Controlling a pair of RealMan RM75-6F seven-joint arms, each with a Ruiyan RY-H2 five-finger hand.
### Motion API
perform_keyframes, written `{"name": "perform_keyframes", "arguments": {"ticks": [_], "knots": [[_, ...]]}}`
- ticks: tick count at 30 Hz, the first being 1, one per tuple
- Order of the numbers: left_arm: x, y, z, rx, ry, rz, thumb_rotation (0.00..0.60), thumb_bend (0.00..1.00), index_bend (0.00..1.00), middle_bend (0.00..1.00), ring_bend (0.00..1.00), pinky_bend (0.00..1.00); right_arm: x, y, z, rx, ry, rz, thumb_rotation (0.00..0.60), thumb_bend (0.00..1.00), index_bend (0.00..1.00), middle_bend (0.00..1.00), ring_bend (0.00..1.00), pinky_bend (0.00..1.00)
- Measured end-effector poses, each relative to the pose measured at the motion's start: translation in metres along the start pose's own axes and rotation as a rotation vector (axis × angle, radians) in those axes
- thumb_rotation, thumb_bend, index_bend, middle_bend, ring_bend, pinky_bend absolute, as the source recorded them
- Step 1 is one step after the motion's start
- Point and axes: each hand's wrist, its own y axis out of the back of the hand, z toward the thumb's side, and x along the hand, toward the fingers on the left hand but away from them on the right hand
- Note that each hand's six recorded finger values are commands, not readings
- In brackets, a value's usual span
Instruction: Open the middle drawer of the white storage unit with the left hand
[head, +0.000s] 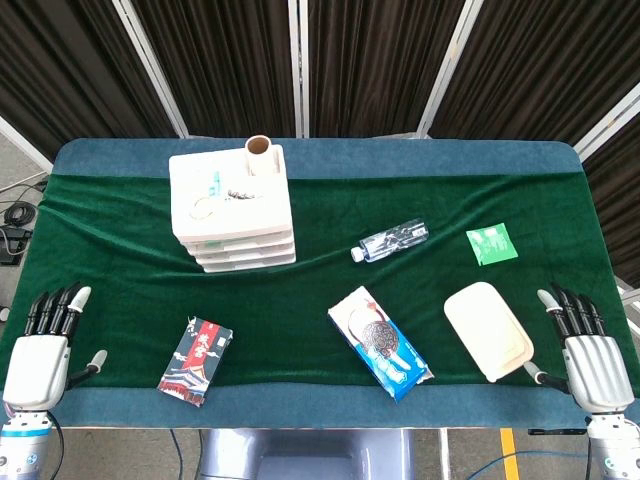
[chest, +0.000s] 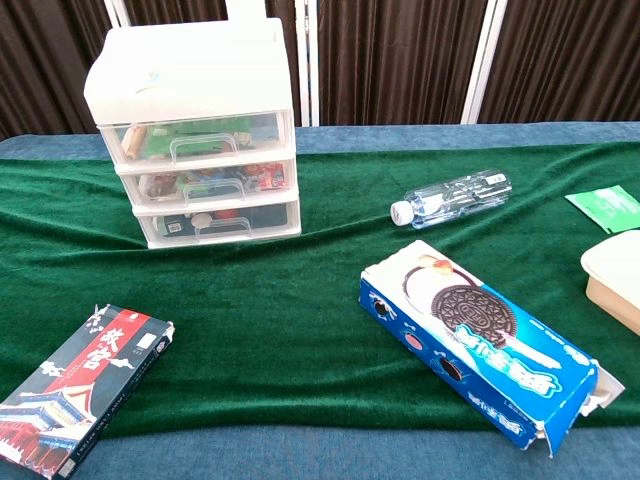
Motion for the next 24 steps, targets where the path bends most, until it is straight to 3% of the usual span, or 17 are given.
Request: {"name": "perform_keyframes", "arguments": {"ticks": [11,13,15,17,20,24], "knots": [[0.002,-0.001,0.004,-0.041,-0.011,-0.01,0.6,0.26,0.0,0.01,0.0,0.02,-0.001,0.0,0.0,-0.005,-0.001,-0.002,0.6,0.02,0.04,0.0,0.0,0.0],[0.004,-0.001,0.006,-0.081,-0.016,-0.01,0.6,0.27,0.0,0.2,0.12,0.16,-0.002,0.0,-0.001,-0.008,-0.005,-0.001,0.6,0.02,0.04,0.0,0.0,0.0],[0.007,-0.002,0.008,-0.129,-0.019,-0.009,0.6,0.31,0.0,0.55,0.4,0.42,-0.002,0.0,-0.001,-0.009,-0.006,0.002,0.6,0.02,0.04,0.0,0.0,0.0],[0.009,-0.004,0.011,-0.195,-0.025,-0.017,0.6,0.36,0.0,0.72,0.55,0.55,-0.002,-0.001,0.0,-0.009,-0.004,0.003,0.6,0.02,0.04,0.0,0.0,0.0],[0.013,-0.011,0.019,-0.317,-0.037,-0.056,0.6,0.47,0.0,0.84,0.68,0.65,-0.001,-0.002,0.001,-0.007,0.002,0.009,0.6,0.02,0.04,0.0,0.0,0.0],[0.021,-0.025,0.035,-0.522,-0.057,-0.169,0.6,0.61,0.0,0.87,0.72,0.69,-0.001,-0.001,0.001,-0.009,0.003,0.007,0.6,0.02,0.04,0.0,0.0,0.0]]}}
